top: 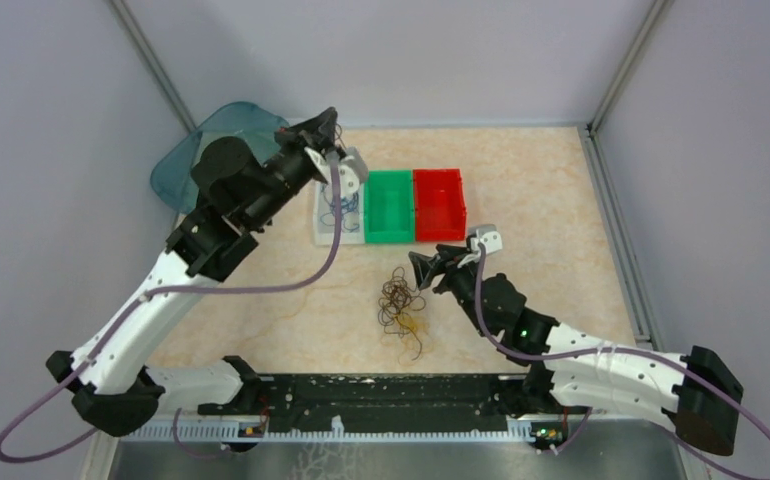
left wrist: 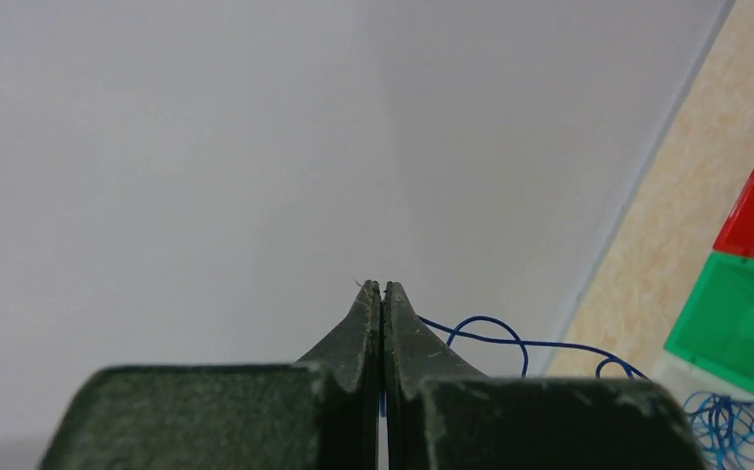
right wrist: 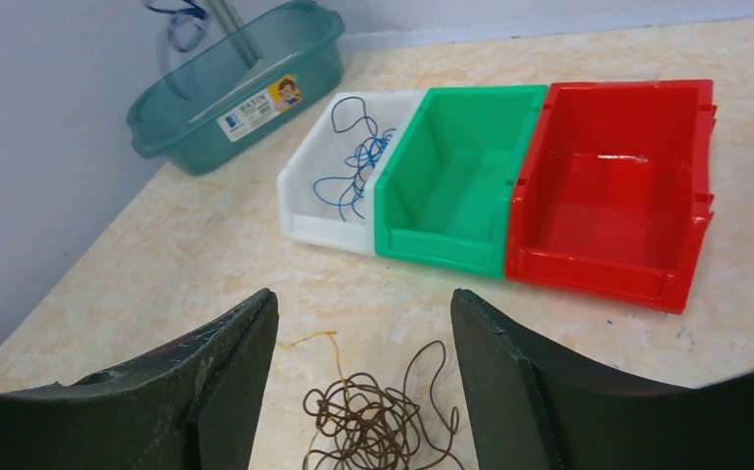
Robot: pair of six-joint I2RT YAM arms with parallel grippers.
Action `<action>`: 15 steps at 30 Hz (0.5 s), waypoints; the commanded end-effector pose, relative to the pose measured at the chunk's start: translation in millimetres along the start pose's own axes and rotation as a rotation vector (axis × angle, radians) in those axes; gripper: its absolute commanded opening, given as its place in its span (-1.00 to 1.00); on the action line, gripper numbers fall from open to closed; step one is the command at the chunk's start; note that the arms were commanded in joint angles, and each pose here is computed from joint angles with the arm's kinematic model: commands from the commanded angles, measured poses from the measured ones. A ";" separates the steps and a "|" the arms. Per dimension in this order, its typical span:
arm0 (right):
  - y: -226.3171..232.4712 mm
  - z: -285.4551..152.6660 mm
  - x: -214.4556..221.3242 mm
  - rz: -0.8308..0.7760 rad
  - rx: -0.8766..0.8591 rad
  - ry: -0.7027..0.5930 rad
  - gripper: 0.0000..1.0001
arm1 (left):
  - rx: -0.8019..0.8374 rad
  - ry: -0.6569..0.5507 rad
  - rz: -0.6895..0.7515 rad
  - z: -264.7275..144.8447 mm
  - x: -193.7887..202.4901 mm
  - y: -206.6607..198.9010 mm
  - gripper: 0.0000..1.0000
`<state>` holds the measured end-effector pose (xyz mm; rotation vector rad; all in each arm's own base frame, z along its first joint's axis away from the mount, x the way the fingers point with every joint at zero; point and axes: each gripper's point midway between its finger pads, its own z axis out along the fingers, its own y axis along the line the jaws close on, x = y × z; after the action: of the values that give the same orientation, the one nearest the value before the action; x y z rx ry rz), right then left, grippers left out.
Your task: Untangle the cables
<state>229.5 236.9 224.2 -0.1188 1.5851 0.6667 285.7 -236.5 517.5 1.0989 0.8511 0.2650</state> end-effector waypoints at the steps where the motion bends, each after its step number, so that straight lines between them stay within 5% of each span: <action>1: -8.2 -4.3 -24.9 0.035 0.051 -0.064 0.32 | -0.029 0.122 -0.066 17.4 66.5 4.0 -1.00; 15: -12.5 -8.8 -21.6 0.049 0.057 -0.063 0.31 | 0.055 0.314 -0.175 64.3 192.8 -70.3 -1.00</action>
<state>229.5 219.4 231.5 -0.0534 1.5749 0.6392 430.1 -200.4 378.3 1.1098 1.2383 0.3086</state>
